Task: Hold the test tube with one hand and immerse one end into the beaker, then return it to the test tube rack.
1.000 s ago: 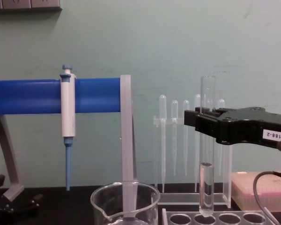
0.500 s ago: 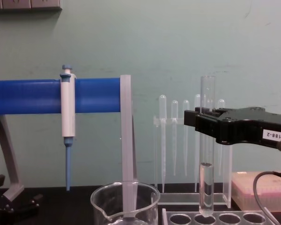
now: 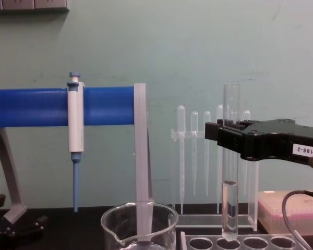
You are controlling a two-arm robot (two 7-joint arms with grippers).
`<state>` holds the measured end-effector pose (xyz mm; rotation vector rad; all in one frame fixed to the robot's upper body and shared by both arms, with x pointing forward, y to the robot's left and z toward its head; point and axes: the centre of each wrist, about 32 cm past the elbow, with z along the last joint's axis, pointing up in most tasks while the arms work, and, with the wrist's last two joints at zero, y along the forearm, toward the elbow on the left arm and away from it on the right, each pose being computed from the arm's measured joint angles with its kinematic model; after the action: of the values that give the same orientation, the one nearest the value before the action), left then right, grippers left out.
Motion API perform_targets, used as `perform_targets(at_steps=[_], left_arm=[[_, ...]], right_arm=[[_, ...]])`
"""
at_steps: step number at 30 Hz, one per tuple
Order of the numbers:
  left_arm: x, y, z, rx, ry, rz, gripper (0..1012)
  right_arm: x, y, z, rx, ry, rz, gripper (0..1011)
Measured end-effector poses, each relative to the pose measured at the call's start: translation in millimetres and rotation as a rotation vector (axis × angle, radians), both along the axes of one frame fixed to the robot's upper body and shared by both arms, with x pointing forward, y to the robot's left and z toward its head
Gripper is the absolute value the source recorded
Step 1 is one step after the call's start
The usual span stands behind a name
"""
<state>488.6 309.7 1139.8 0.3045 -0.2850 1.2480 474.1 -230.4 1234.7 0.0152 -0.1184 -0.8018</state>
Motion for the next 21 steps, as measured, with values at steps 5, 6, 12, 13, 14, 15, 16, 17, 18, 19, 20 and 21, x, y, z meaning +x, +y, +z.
perform_targets(at_steps=[5, 6, 12, 13, 14, 15, 16, 17, 18, 19, 20, 21], left_arm=[[0.0, 0.0, 0.0, 0.000, 0.000, 0.000, 1000], [0.0, 0.0, 0.0, 0.000, 0.000, 0.000, 1000], [0.0, 0.0, 0.0, 0.000, 0.000, 0.000, 1000], [0.0, 0.0, 0.0, 0.000, 0.000, 0.000, 1000], [0.0, 0.0, 0.0, 0.000, 0.000, 0.000, 1000], [0.0, 0.0, 0.0, 0.000, 0.000, 0.000, 1000], [0.0, 0.0, 0.0, 0.000, 0.000, 0.000, 1000], [0.0, 0.0, 0.0, 0.000, 0.000, 0.000, 1000], [0.0, 0.0, 0.0, 0.000, 0.000, 0.000, 1000], [0.0, 0.0, 0.0, 0.000, 0.000, 0.000, 1000], [0.0, 0.0, 0.0, 0.000, 0.000, 0.000, 1000], [0.0, 0.0, 0.0, 0.000, 0.000, 0.000, 1000]], right_arm=[[0.0, 0.0, 0.0, 0.000, 0.000, 0.000, 227], [0.0, 0.0, 0.0, 0.000, 0.000, 0.000, 227], [0.0, 0.0, 0.0, 0.000, 0.000, 0.000, 227], [0.0, 0.0, 0.0, 0.000, 0.000, 0.000, 227], [0.0, 0.0, 0.0, 0.000, 0.000, 0.000, 227], [0.0, 0.0, 0.0, 0.000, 0.000, 0.000, 228], [0.0, 0.0, 0.0, 0.000, 0.000, 0.000, 227], [0.0, 0.0, 0.0, 0.000, 0.000, 0.000, 227], [0.0, 0.0, 0.0, 0.000, 0.000, 0.000, 227], [0.0, 0.0, 0.0, 0.000, 0.000, 0.000, 227], [0.0, 0.0, 0.0, 0.000, 0.000, 0.000, 227], [0.0, 0.0, 0.0, 0.000, 0.000, 0.000, 227]])
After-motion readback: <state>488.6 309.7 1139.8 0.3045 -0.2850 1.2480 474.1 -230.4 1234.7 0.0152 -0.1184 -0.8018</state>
